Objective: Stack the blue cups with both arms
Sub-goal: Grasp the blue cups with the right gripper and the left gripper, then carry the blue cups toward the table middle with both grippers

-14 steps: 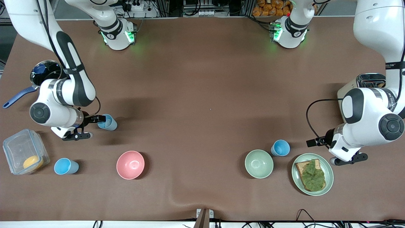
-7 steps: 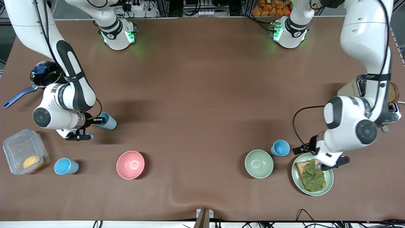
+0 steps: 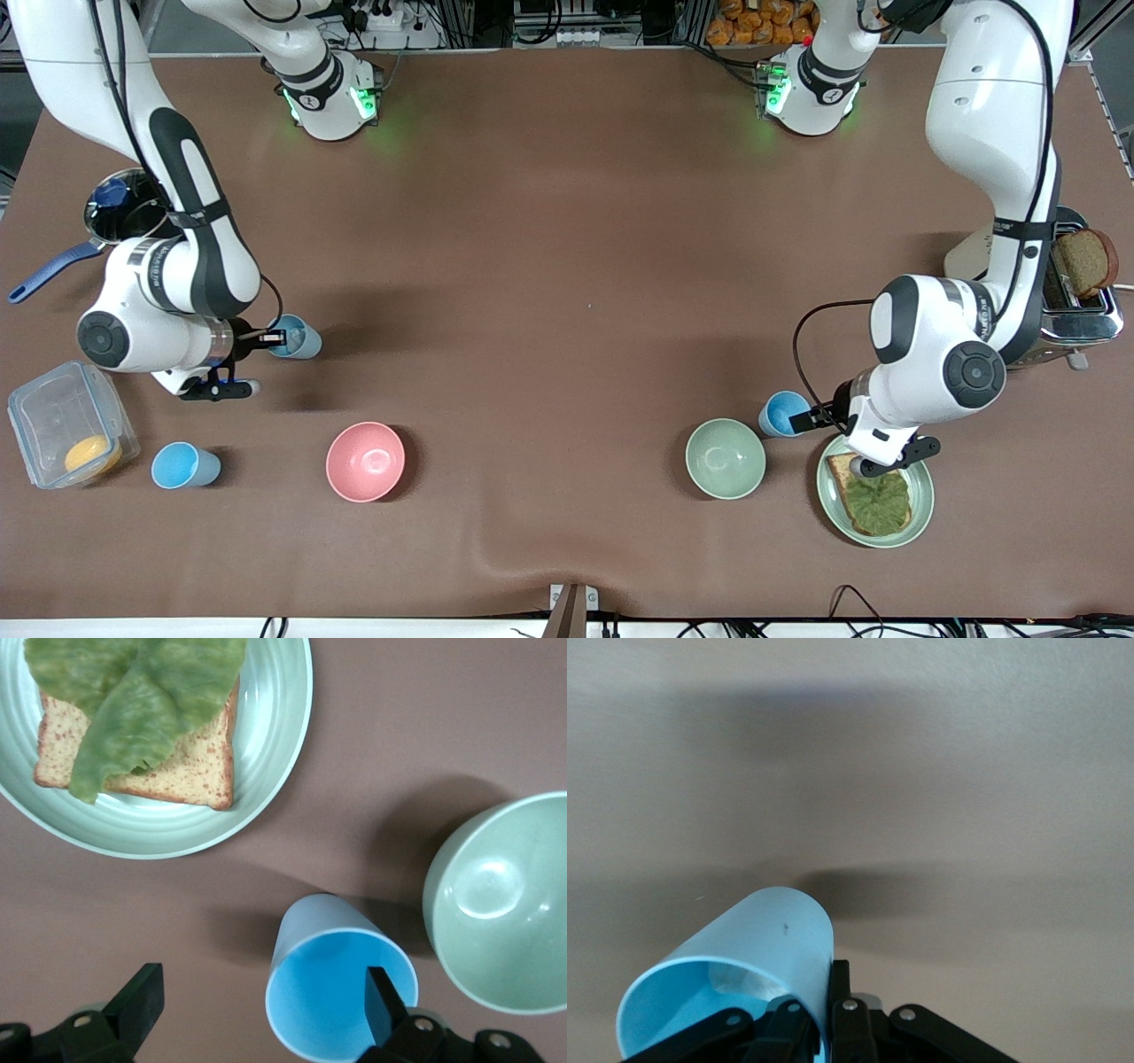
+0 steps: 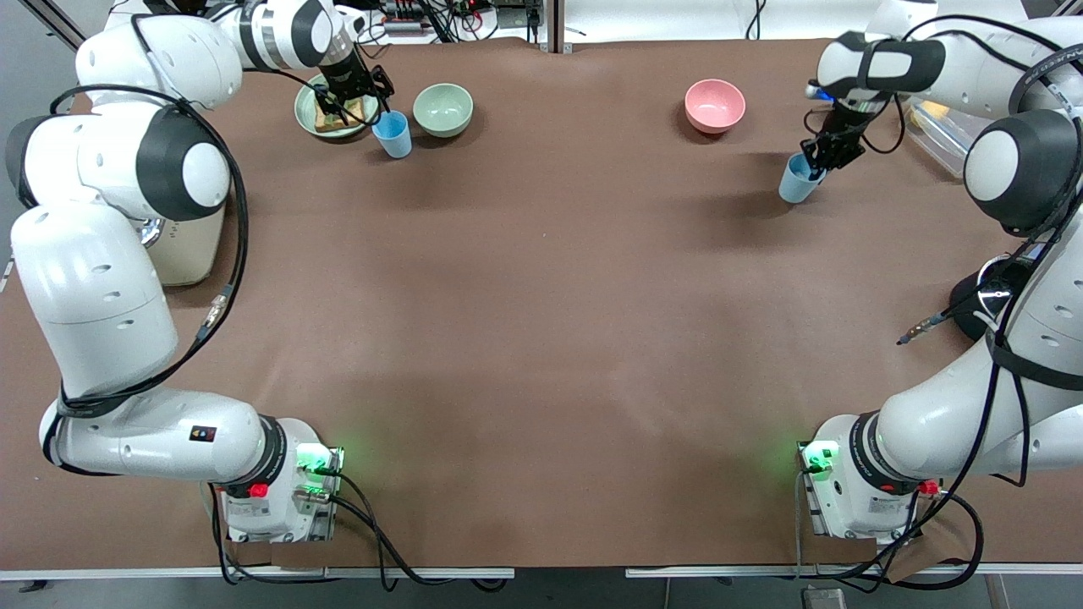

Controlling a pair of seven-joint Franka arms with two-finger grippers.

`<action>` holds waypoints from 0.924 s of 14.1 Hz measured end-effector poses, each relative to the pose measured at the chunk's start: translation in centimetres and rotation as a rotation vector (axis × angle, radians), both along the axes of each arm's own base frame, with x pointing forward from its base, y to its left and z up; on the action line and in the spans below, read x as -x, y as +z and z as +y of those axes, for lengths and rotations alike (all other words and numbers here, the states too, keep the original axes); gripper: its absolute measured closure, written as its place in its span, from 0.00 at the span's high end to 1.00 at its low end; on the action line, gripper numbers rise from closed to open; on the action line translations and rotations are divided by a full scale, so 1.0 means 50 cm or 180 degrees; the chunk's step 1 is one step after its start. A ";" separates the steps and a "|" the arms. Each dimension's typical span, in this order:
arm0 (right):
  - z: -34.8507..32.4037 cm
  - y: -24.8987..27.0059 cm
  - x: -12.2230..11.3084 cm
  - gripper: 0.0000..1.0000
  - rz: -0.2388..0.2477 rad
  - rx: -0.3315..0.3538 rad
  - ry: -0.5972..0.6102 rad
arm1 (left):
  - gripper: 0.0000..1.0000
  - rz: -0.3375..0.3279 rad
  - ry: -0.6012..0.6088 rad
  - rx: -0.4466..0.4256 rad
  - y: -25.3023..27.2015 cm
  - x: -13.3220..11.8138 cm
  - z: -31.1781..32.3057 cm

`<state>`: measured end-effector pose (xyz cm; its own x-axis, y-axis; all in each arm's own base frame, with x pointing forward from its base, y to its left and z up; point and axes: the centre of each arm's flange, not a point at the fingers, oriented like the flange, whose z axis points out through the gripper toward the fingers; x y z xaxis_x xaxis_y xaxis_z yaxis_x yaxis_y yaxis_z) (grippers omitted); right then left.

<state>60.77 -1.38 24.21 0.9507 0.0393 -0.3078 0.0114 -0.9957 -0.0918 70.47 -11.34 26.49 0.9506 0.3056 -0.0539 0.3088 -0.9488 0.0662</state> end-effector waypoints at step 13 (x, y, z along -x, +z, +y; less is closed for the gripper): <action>0.650 0.099 0.097 0.05 0.0092 -0.0065 -0.0381 | 0.72 0.0158 0.0172 -0.0029 -0.069 0.010 -0.017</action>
<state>55.90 31.10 29.18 0.9397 -0.0675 -0.3354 -0.1104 -0.9877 -0.1105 69.96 -12.17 23.06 0.9289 0.3572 -0.0974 0.3624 -0.9311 0.0410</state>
